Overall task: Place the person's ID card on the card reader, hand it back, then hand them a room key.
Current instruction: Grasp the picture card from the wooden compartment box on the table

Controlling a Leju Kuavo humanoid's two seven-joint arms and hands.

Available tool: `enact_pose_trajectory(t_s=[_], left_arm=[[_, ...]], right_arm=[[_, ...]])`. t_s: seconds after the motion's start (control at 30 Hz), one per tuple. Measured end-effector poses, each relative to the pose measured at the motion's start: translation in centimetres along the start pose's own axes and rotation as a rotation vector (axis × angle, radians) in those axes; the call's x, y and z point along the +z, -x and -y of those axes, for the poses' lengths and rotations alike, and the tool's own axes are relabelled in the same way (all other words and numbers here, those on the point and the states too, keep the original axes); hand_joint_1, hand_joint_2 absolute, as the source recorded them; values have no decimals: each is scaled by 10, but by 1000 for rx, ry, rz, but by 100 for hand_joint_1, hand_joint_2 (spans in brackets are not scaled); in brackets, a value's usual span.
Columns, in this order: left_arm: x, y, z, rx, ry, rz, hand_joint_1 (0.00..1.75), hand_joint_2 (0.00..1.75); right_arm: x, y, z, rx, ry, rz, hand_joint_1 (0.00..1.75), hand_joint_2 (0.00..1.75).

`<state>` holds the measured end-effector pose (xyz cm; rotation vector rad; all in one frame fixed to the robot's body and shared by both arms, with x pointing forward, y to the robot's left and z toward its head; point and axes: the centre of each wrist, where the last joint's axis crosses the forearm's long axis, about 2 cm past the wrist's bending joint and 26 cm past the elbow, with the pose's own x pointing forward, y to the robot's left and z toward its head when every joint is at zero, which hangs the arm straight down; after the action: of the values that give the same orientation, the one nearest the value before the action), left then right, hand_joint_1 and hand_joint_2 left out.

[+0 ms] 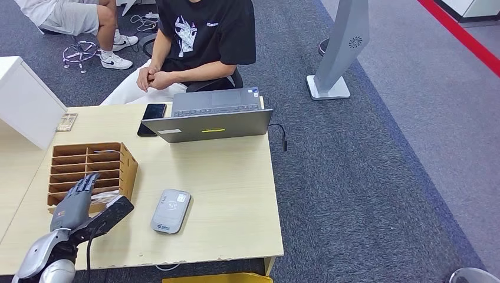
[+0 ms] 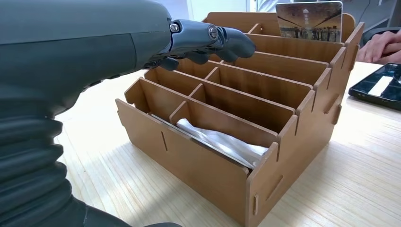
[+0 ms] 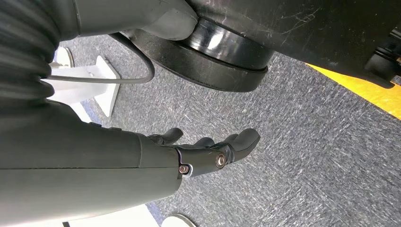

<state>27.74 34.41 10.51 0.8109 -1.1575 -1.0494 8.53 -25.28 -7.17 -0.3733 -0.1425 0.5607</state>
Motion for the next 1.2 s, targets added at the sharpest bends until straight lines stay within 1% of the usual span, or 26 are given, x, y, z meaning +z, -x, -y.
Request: enact_pose_trajectory(t_s=[1.0,1.13,1.2], left_arm=[[0,0,1,2,2,1,2,175],[1,1,1,6,5,-9,175,175],[1,3,1,3,6,-12,175,175]], right_arm=[[1,3,1,-5,-13,2,0,175],[2,11,-2,-118,-15,-19,0,175],[3,18,-5,-183,-13,-30,0,175]])
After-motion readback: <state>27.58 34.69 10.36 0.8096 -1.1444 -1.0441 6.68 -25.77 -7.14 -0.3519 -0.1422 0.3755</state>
